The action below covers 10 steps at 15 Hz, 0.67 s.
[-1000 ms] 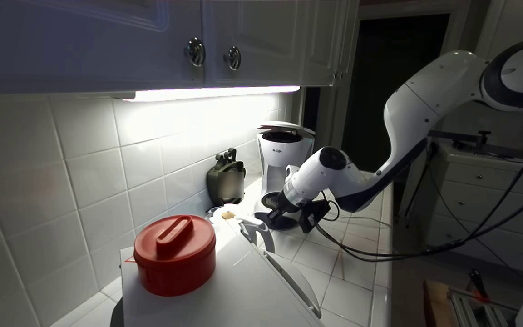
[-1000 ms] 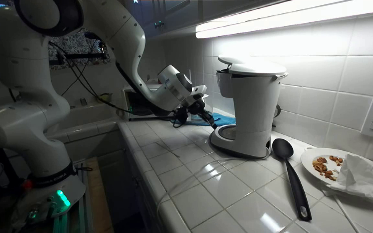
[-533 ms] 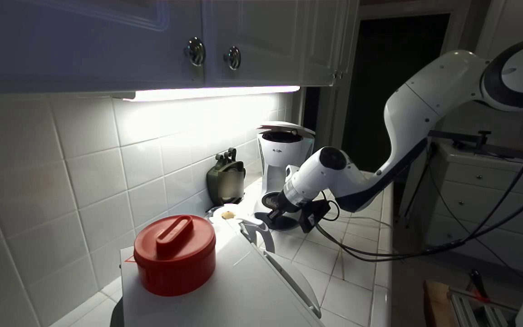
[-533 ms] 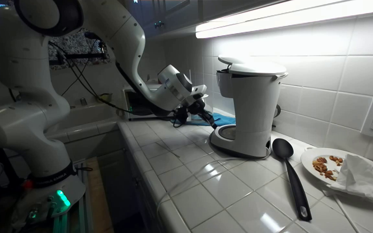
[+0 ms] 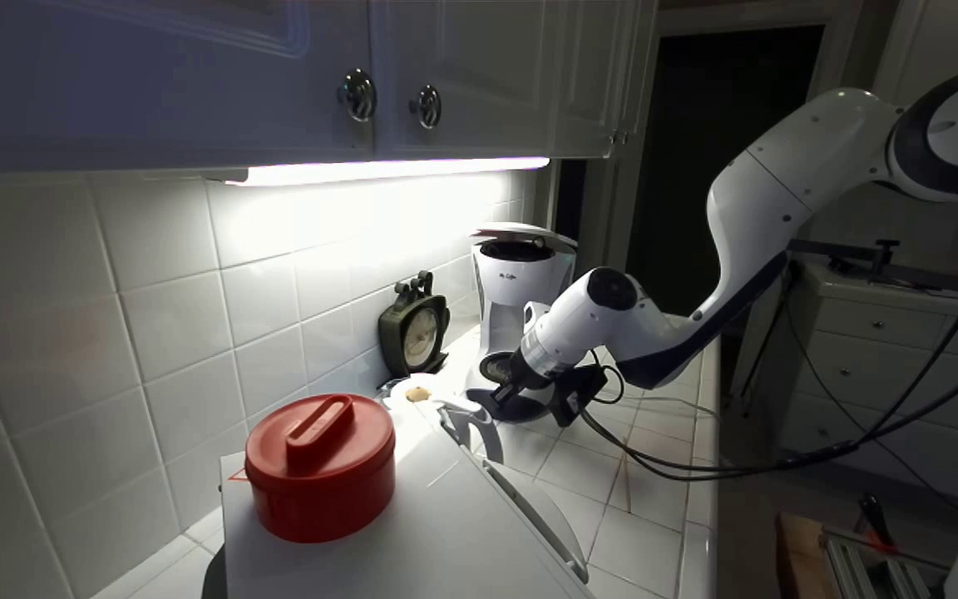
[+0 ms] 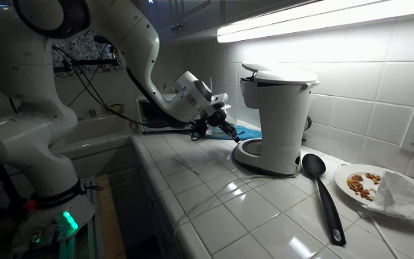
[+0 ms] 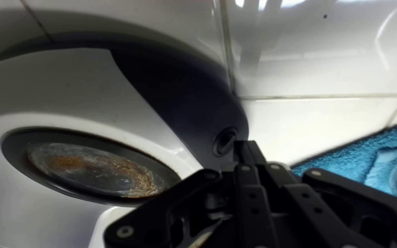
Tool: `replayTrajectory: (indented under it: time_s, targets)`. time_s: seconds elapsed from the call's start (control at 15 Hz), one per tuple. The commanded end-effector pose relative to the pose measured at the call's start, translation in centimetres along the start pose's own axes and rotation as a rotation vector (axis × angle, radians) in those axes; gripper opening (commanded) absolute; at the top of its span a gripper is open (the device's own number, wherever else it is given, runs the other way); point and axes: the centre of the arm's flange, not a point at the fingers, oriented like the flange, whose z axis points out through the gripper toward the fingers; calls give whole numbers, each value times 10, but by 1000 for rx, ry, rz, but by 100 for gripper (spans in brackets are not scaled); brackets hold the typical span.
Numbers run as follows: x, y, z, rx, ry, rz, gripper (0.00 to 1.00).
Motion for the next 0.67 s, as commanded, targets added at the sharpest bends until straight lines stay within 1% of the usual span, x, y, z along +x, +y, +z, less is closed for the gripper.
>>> replayTrajectory:
  time_s: [0.0,0.27,0.6]
  targets:
    - [0,3,-9,-18,-13,-9,2]
    - [1,6,-8,-24,-5,-4,2]
    - [-2,9,-10,-32,-22,-3,2]
